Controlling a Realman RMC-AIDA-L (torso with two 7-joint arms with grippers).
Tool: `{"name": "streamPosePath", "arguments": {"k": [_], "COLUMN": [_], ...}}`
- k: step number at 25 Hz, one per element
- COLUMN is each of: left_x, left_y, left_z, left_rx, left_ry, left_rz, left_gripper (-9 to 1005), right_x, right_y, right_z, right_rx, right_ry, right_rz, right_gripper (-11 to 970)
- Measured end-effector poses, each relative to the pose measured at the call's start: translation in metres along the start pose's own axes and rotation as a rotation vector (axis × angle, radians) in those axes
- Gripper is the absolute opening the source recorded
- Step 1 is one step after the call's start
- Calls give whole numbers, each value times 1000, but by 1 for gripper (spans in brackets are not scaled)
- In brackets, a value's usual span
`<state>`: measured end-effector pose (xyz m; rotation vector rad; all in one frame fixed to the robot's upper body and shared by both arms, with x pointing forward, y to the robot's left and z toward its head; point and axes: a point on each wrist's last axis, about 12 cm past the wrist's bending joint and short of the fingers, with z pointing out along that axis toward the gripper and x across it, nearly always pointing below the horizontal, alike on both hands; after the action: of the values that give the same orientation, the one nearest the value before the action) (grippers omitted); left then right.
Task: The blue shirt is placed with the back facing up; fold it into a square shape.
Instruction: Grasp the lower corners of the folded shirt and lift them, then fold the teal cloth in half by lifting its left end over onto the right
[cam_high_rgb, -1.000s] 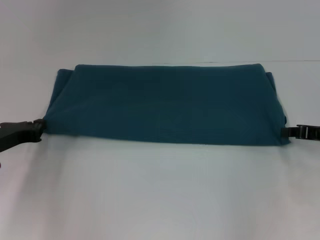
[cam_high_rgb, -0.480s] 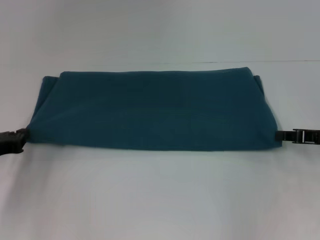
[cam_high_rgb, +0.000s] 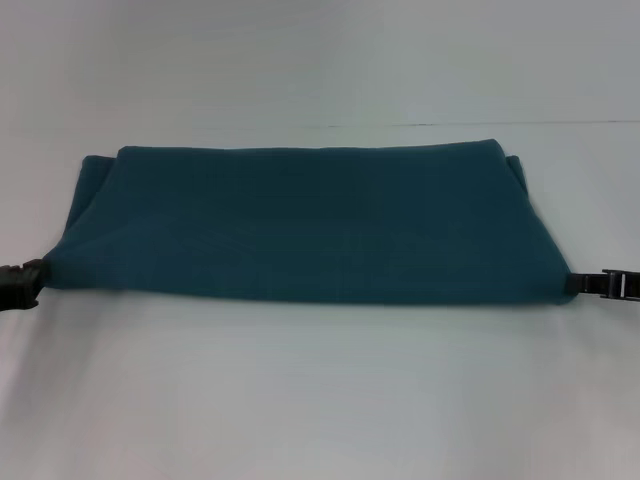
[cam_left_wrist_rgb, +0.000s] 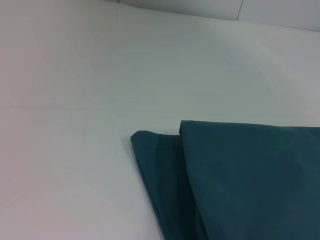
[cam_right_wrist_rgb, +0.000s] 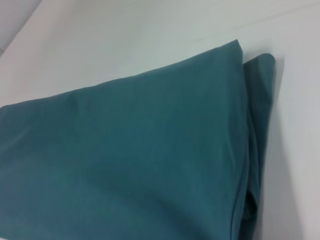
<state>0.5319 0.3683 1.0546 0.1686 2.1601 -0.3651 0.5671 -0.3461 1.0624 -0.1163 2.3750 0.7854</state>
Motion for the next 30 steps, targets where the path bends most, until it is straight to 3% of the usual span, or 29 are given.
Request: {"name": "streamPosePath", "arguments": {"k": [10,16,23,29,30], "left_x": [-2,-1,2,8,10], "left_y": [-6,-8,5,5,4], "left_z": [0,-17,-48,-51,-50], "left_rx": [52,126,153,181,190], "left_ry": [3,-12,-149,-139,-132], "left_rz": [11,10,-146,-305,-330], "left_gripper": [112,121,239,356,478], "right_x": [2,2,-2,-12,-15], "right_y": [2,-2,-9,-3,0], "right_z": [-1,-22,-59,-56,-53], "right_rx": [-26,-73,-129,-161,-168], "right_ry": [-14,-56,-242,-242,-231], "right_rz": [-13,4,-8,-61,-73], "right_gripper": [42,51,321,555,585]}}
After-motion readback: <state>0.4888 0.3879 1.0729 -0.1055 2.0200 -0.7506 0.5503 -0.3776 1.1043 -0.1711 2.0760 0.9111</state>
